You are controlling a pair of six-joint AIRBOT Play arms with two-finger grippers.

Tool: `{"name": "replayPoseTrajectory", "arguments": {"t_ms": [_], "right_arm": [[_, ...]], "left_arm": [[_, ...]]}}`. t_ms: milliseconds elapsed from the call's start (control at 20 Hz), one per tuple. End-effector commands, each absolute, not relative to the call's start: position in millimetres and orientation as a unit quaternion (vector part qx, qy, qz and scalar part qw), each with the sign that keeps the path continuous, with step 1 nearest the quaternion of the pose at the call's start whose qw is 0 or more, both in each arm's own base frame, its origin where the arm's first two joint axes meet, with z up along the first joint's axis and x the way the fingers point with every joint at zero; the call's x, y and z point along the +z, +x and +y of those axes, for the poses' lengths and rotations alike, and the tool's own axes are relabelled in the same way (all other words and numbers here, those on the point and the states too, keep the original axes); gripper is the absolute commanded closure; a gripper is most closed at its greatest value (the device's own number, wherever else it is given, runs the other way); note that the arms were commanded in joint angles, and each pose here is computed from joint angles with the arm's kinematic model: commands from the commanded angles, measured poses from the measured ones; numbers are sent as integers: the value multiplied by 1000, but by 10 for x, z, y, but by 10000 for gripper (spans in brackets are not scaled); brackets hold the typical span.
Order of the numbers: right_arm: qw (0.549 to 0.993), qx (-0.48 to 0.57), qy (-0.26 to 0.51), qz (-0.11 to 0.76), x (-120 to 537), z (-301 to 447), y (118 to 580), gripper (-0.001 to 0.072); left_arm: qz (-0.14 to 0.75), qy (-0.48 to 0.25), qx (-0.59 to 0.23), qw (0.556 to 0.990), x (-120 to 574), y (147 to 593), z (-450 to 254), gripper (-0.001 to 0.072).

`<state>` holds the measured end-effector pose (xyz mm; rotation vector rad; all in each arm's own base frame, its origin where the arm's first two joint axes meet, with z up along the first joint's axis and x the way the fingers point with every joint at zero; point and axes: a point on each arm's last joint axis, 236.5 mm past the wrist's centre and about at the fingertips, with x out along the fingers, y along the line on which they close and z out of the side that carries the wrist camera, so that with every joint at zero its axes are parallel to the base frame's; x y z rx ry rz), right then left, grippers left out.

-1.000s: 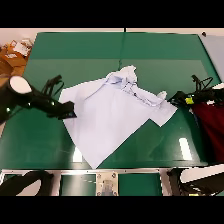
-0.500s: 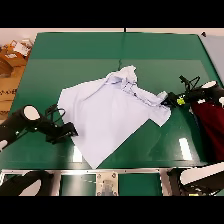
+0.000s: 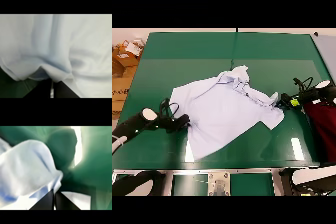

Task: Fold the shirts.

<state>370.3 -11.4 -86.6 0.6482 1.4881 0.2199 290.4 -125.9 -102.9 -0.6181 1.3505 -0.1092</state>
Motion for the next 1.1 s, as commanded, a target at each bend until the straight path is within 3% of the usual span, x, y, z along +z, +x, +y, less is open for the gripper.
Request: {"name": "replayPoseTrajectory", "arguments": {"t_ms": [0, 150, 350, 550, 650, 800, 1050], "right_arm": [[657, 12, 298, 693, -708, -213, 3277, 694], [621, -23, 286, 730, -704, -47, 2605, 694], [579, 5, 244, 778, -894, 506, 1746, 693], [596, 31, 220, 772, -1012, 758, 1684, 690], [612, 33, 214, 760, -900, 705, 1847, 568], [636, 9, 194, 747, -596, 371, 2104, 426], [662, -73, 234, 708, -504, -264, 2284, 433]], "left_arm": [[545, -195, -49, 814, -570, 3625, -999, 682], [526, -142, -36, 838, -281, 4180, -799, 682], [559, -165, -63, 810, -425, 4615, -712, 681], [565, -173, -85, 802, -524, 4763, -778, 669], [567, -171, -86, 801, -470, 4769, -724, 139], [608, -183, -85, 768, -263, 4579, -383, 145], [704, -221, -93, 669, -336, 3795, 164, 146]]}}
